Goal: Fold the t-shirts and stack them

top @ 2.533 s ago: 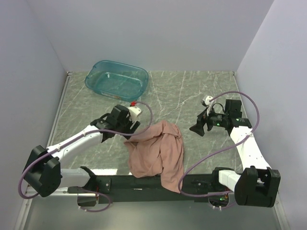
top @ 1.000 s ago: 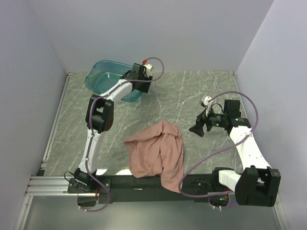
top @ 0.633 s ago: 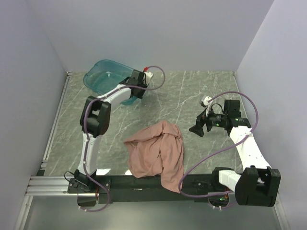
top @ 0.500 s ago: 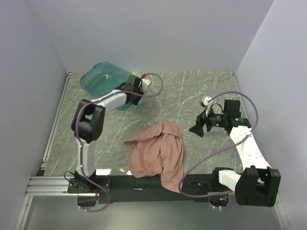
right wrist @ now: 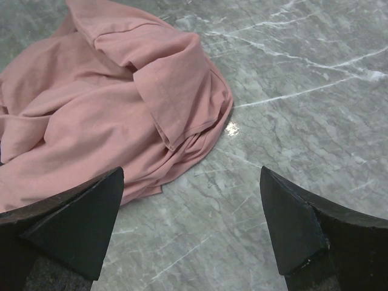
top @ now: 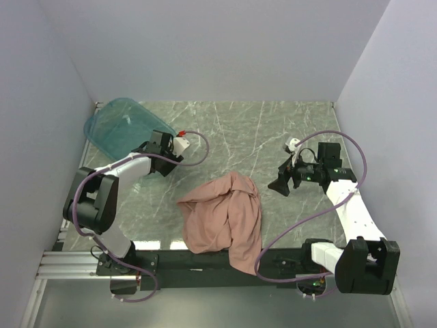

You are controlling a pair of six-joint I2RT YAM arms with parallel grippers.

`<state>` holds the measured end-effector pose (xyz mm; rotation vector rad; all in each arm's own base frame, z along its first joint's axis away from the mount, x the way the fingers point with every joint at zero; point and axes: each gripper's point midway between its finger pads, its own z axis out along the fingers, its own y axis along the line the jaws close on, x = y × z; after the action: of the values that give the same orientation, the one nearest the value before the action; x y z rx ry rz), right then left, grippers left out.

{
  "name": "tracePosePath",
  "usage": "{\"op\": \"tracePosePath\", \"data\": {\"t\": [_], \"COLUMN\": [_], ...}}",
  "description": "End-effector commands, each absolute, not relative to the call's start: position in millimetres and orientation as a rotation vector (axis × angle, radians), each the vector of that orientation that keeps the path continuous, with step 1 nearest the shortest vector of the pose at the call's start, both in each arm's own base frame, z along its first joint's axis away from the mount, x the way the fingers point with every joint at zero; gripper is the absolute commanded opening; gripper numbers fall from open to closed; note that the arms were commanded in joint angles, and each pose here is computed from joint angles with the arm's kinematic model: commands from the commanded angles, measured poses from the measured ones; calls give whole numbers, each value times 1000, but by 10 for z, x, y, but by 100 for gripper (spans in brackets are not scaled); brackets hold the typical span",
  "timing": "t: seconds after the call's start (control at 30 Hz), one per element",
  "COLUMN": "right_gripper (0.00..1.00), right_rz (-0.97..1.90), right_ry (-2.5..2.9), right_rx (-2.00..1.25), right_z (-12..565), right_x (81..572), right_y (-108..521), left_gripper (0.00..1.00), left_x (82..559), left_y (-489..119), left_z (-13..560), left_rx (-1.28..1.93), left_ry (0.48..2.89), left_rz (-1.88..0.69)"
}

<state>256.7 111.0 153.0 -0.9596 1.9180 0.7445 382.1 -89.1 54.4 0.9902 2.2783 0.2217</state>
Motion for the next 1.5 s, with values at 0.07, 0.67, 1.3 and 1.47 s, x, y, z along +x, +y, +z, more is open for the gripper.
{"op": "tracePosePath", "data": {"t": [0.07,0.67,1.3,1.47], "right_gripper": [99,99,99,99], "right_rz": [725,718,712,711], "right_ry": [1849,1857,1864,1863], "right_rx": [-997,-993,-990,-990], "right_z": [1702,1688,1677,1680], "right_x": [2578,2585,2598,2597], "right_y": [1151,1144,1134,1134], "left_gripper": [76,51,90,62], "left_x": [4026,5439,5768,5735], "left_y": [-831,-664,-531,-531], "left_z": [903,1716,991,799], "left_rx": [904,-764,-940,-904], "left_ry": [2172,2280,2359,2412], "left_rz": [258,-342,-191,-167]}}
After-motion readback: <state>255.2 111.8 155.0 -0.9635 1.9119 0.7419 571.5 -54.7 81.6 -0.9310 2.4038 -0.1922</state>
